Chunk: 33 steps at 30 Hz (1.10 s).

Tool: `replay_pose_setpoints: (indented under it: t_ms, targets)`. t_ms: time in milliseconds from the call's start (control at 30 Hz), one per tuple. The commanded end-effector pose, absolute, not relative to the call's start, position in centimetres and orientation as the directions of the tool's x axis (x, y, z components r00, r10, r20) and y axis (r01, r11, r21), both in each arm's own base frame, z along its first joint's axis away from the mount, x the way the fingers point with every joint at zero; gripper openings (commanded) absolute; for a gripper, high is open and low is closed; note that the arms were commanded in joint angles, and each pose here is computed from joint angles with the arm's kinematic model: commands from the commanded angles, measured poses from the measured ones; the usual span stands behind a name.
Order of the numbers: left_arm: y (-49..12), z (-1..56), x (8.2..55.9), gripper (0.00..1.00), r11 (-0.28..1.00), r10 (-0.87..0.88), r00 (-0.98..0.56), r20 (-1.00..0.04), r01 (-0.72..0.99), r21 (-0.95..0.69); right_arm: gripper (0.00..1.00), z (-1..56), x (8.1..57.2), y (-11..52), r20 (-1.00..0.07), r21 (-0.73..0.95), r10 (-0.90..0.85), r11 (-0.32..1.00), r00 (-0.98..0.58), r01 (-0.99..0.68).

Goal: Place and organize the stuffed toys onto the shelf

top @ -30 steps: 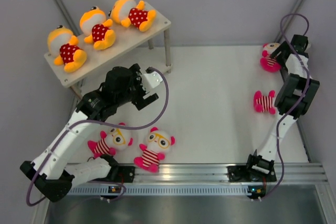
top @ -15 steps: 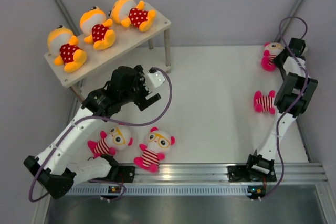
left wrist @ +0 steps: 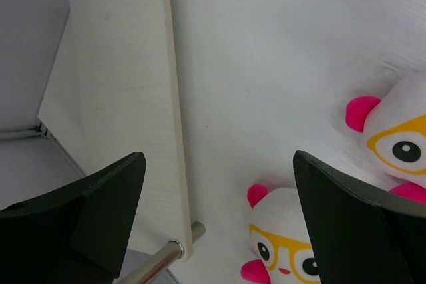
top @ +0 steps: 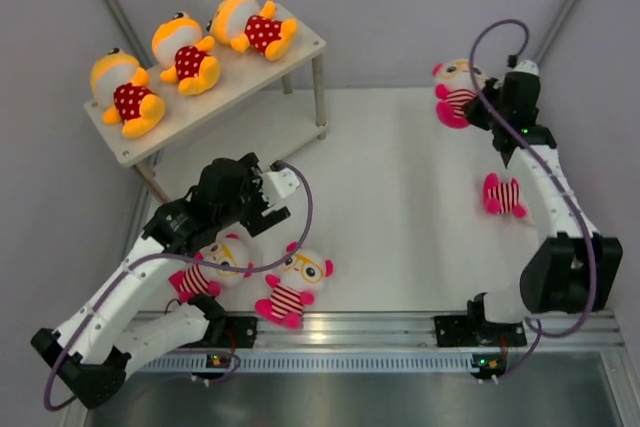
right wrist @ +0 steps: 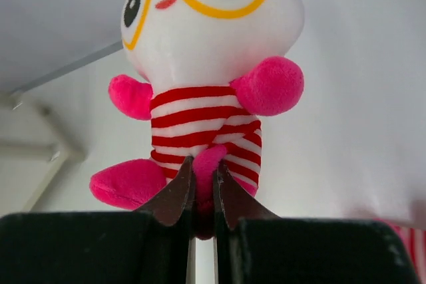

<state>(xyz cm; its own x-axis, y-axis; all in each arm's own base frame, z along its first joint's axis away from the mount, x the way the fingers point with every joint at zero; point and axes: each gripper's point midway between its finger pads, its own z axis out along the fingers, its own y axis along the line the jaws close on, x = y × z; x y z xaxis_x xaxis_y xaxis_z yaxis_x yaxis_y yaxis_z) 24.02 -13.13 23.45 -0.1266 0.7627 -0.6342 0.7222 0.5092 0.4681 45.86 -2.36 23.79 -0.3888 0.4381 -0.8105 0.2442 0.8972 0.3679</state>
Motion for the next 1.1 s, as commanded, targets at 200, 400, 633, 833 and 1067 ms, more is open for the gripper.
replay_pose_setpoints:
  t_ms: [200,400,633,833,1067]
  targets:
    - [-11.6,25.9,22.2,0.98,0.570,0.693,-0.063,-0.718,0.657,0.493,0.00,28.5,36.2,23.2,-0.926,0.248,0.041,0.816,-0.375,-0.523]
    - [-10.8,26.4,21.6,0.98,0.594,0.673,-0.055,-0.738,0.635,0.494,0.00,26.6,36.7,33.2,-0.901,0.331,0.045,0.714,-0.432,-0.616]
    - [-10.0,26.5,21.4,0.98,0.596,0.684,-0.049,-0.727,0.612,0.519,0.00,25.3,42.1,41.0,-0.914,0.323,0.077,0.731,-0.398,-0.601]
    - [-10.1,26.4,21.2,0.98,0.597,0.678,-0.046,-0.734,0.618,0.513,0.00,25.0,47.0,42.9,-0.934,0.302,0.131,0.785,-0.331,-0.541]
    - [-10.3,25.9,21.3,0.98,0.577,0.691,-0.043,-0.722,0.634,0.515,0.03,21.2,49.7,46.0,-0.933,0.279,0.082,0.777,-0.349,-0.564]
